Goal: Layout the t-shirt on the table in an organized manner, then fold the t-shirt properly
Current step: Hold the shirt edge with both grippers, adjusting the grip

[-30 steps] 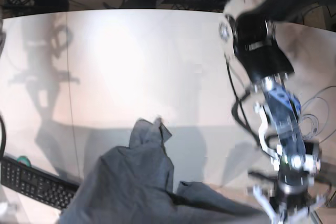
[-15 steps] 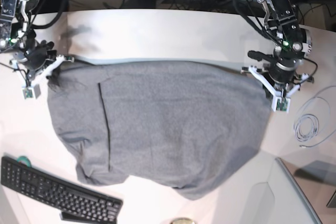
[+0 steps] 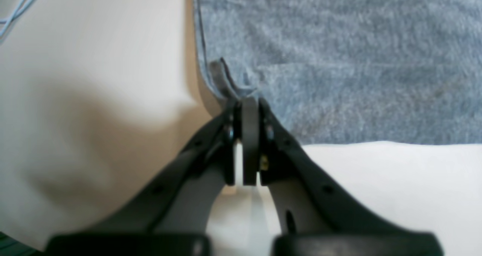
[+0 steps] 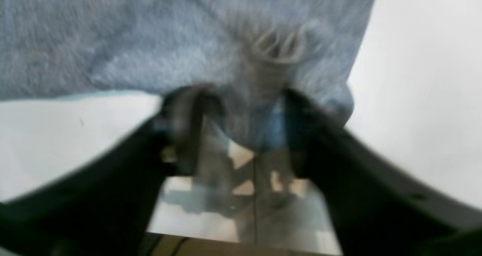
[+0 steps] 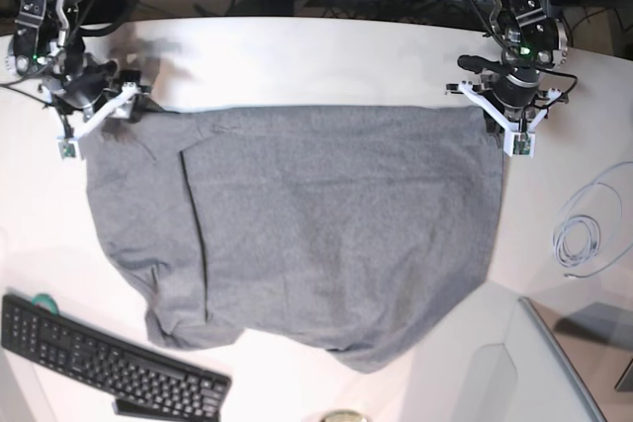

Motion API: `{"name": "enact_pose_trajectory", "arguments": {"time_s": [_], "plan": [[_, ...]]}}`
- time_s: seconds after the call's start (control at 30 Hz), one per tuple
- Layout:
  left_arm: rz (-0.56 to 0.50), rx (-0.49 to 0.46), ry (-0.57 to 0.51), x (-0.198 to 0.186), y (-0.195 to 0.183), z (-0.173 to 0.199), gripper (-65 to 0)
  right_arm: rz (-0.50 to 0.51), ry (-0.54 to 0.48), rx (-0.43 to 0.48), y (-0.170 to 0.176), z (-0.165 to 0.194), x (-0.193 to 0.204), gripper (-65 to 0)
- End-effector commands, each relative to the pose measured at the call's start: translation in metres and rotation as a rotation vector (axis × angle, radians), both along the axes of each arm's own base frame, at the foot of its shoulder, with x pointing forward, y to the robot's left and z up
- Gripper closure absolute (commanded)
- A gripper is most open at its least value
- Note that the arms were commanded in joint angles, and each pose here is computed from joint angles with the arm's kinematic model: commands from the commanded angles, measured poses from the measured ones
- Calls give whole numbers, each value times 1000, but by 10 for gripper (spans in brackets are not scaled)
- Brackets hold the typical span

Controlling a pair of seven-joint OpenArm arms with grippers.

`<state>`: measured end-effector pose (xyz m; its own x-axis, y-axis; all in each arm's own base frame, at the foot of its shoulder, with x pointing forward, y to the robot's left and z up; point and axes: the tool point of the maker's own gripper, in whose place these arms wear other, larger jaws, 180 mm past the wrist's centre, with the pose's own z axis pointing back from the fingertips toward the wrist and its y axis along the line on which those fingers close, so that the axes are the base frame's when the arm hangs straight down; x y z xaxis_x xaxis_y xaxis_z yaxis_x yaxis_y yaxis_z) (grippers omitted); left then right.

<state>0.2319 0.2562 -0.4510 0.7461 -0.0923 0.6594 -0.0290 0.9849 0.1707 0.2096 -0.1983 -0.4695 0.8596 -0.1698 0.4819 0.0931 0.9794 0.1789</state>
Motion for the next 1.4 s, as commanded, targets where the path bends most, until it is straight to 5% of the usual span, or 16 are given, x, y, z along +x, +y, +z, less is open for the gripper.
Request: {"name": "enact_pose_trajectory", "arguments": {"time_s": [0.0,0.07,0.27,0.4,0.53,0.67,0.93,1.37], "plan": [[-2,12,-38,7,3,10,0,-32,-41,-16,-12,10,5,-347],[-2,13,-28,1,3,8,0,-58,-79,-38,-25,23,9,-347],[10,63,-55,-7,17,26,-457,-35,-227,-124,-35,78,31,-348],[125,68,-144,-17,46,56,-584,5,-265,-149,-37,90,47,-348],[168,-30,-244,-26,45,78,-586,36,-250,-143,-31,85,48,-348],[30,-83,-233,-7,7,72,-579,59,-243,-127,-20,81,48,-348],[-21,-62,-132,35,-5,28,-323,102,-228,-106,-4,74,47,-348],[-15,-64,-88,60,7,8,-314,96,-213,-110,-7,71,41,-348]]}}
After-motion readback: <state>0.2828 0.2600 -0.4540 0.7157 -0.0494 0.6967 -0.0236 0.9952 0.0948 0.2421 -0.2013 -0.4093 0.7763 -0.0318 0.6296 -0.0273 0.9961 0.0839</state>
